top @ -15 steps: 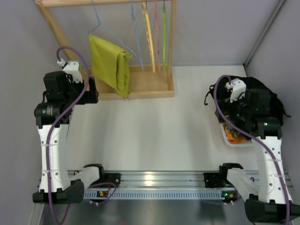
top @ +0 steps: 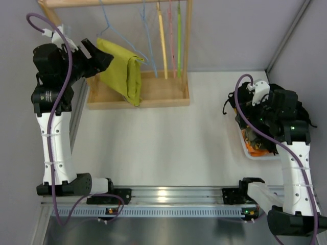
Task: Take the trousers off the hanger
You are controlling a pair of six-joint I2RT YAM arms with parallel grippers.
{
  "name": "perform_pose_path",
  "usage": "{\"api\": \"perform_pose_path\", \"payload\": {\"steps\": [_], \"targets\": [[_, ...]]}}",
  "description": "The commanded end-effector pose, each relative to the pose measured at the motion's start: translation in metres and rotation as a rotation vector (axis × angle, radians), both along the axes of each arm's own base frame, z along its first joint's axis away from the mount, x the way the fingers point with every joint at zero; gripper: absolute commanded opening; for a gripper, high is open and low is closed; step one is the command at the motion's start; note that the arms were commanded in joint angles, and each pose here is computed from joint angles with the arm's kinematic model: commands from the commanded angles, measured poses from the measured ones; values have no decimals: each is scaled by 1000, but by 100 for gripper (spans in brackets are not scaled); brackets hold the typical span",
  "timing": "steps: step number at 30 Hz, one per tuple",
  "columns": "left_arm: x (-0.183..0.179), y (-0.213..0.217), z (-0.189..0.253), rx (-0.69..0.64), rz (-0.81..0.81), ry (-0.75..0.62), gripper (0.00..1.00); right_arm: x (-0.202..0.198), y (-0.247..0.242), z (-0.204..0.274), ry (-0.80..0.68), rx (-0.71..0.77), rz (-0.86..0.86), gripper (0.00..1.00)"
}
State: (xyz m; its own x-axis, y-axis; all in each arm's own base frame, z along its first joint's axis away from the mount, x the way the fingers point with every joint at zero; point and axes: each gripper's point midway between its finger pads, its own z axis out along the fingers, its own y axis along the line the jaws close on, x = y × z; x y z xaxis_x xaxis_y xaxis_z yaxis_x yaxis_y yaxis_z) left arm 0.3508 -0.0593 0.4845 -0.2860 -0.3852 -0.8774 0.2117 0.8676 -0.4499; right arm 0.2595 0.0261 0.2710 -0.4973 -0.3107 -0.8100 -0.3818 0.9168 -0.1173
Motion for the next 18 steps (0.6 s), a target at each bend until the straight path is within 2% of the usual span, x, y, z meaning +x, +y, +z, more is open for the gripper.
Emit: {"api": "perform_pose_path", "payload": {"steps": [1, 8, 10, 14, 18], "targets": [[8, -19, 62, -233, -62, -185, 78, -5, 2, 29, -59, -14, 24, 100], [50, -29, 63, -483, -106, -146, 67, -11, 0, 46, -53, 7, -15, 100], [57, -27, 70, -516, -99, -181, 66, -10, -1, 57, -78, 13, -34, 100], [78, -23, 69, -609, -69, -163, 53, -12, -4, 74, -124, 19, -61, 99], [104, -15, 54, -649, -18, -132, 50, -13, -5, 80, -136, 18, -68, 99]]}}
